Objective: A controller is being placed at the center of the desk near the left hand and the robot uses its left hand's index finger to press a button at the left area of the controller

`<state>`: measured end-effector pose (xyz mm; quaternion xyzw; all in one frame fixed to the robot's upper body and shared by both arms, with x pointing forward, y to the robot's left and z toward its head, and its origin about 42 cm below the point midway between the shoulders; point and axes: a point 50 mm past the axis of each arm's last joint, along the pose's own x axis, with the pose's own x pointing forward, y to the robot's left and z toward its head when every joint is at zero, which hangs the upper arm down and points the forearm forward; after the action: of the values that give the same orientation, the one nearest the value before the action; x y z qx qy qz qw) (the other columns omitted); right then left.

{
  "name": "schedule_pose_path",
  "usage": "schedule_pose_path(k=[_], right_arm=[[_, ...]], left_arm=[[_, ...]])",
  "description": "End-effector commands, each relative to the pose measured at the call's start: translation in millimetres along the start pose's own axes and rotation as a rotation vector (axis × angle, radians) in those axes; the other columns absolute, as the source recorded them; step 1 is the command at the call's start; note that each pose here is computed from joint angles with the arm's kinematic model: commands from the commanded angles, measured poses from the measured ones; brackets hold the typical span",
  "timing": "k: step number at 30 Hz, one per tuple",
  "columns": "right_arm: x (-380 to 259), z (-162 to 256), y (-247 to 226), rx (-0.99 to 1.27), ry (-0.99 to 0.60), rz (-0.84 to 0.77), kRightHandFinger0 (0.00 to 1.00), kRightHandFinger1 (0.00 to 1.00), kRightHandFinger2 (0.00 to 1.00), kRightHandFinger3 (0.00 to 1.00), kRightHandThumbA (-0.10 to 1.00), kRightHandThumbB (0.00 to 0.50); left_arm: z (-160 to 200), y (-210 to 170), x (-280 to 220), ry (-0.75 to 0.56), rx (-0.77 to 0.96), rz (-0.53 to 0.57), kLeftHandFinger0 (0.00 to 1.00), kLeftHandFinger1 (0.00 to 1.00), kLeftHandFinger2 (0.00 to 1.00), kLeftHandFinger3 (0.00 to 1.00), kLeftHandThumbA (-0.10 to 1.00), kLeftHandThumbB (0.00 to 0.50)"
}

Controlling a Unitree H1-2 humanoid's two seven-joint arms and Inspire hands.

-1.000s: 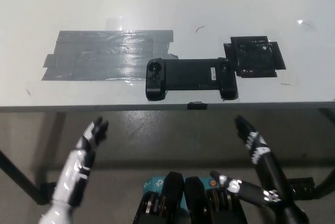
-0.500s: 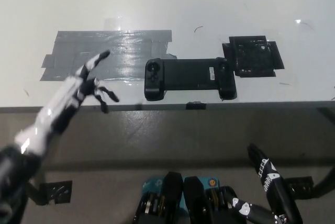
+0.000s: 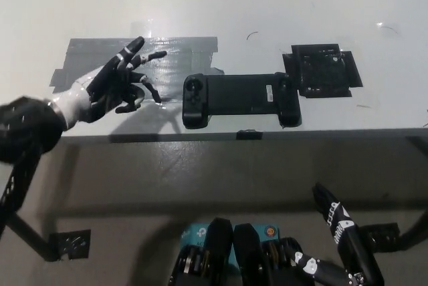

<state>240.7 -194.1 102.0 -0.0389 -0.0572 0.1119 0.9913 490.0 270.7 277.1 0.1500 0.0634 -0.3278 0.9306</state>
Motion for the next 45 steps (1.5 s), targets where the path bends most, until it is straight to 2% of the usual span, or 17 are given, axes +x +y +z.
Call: schedule_pose_path(k=[1, 4, 5, 8, 11, 12, 15, 17, 21, 23, 25, 27, 32, 36, 38, 39, 45], right_arm=[[14, 13, 2, -0.012, -0.069, 0.035, 1.0, 1.0, 1.0, 1.0, 0.83, 0.225], [17, 14, 3, -0.02, -0.071, 0.041, 1.0, 1.0, 1.0, 1.0, 0.82, 0.237], [17, 14, 3, -0.022, -0.068, 0.039, 1.0, 1.0, 1.0, 1.0, 0.82, 0.244], [18, 14, 1, -0.022, -0.065, 0.038, 1.0, 1.0, 1.0, 1.0, 0.82, 0.247], [21, 15, 1, -0.024, -0.072, 0.043, 1.0, 1.0, 1.0, 1.0, 0.82, 0.242], [22, 15, 1, -0.032, -0.077, 0.047, 1.0, 1.0, 1.0, 1.0, 0.82, 0.239], [24, 17, 2, -0.034, -0.082, 0.05, 1.0, 1.0, 1.0, 1.0, 0.81, 0.236], [26, 18, 3, -0.033, -0.084, 0.053, 1.0, 1.0, 1.0, 1.0, 0.81, 0.241], [29, 19, 2, -0.034, -0.088, 0.048, 1.0, 1.0, 1.0, 1.0, 0.8, 0.24], [28, 19, 0, -0.039, -0.086, 0.05, 1.0, 1.0, 1.0, 1.0, 0.8, 0.236], [29, 19, 1, -0.04, -0.087, 0.05, 1.0, 1.0, 1.0, 1.0, 0.79, 0.23], [30, 18, 2, -0.042, -0.092, 0.048, 1.0, 1.0, 1.0, 1.0, 0.78, 0.229], [31, 19, 3, -0.036, -0.088, 0.047, 1.0, 1.0, 1.0, 1.0, 0.76, 0.23], [30, 18, 4, -0.038, -0.084, 0.052, 1.0, 1.0, 1.0, 1.0, 0.71, 0.217], [30, 18, 5, -0.042, -0.089, 0.057, 1.0, 1.0, 1.0, 1.0, 0.69, 0.207], [30, 19, 5, -0.045, -0.088, 0.058, 1.0, 1.0, 1.0, 1.0, 0.69, 0.208], [30, 21, 3, -0.046, -0.088, 0.055, 1.0, 1.0, 1.0, 1.0, 0.68, 0.207]], left_arm=[[49, 36, -1, 0.114, -0.049, -0.307, 0.0, 0.09, 0.42, 1.0, 1.0, 0.428], [48, 33, 3, 0.143, -0.014, -0.305, 0.01, 0.17, 0.49, 1.0, 1.0, 0.408], [46, 30, 4, 0.155, -0.006, -0.308, 0.05, 0.16, 0.46, 1.0, 1.0, 0.406], [43, 24, 8, 0.175, 0.007, -0.318, 0.01, 0.1, 0.38, 1.0, 1.0, 0.396], [42, 19, 9, 0.185, 0.034, -0.316, 0.0, 0.09, 0.36, 1.0, 1.0, 0.393], [41, 16, 12, 0.193, 0.041, -0.326, 0.0, 0.14, 0.42, 1.0, 1.0, 0.389], [42, 11, 16, 0.214, 0.07, -0.342, 0.02, 0.23, 0.5, 1.0, 1.0, 0.392], [41, 10, 17, 0.222, 0.072, -0.353, 0.0, 0.23, 0.5, 1.0, 1.0, 0.387], [41, 5, 21, 0.231, 0.08, -0.358, 0.0, 0.16, 0.46, 1.0, 1.0, 0.387], [41, 2, 24, 0.243, 0.105, -0.356, 0.0, 0.17, 0.47, 1.0, 1.0, 0.385], [43, 2, 26, 0.247, 0.112, -0.354, 0.01, 0.22, 0.51, 1.0, 1.0, 0.396], [47, 1, 28, 0.247, 0.127, -0.354, 0.01, 0.22, 0.5, 1.0, 1.0, 0.389], [54, -1, 33, 0.249, 0.143, -0.362, 0.0, 0.19, 0.48, 1.0, 1.0, 0.404], [54, -3, 34, 0.241, 0.148, -0.356, 0.0, 0.14, 0.41, 1.0, 1.0, 0.416], [55, -1, 36, 0.24, 0.14, -0.351, 0.0, 0.04, 0.29, 1.0, 1.0, 0.431], [55, 0, 36, 0.237, 0.125, -0.349, 0.0, 0.02, 0.27, 1.0, 1.0, 0.43], [60, 3, 41, 0.251, 0.138, -0.324, 0.0, 0.0, 0.28, 1.0, 1.0, 0.446]])
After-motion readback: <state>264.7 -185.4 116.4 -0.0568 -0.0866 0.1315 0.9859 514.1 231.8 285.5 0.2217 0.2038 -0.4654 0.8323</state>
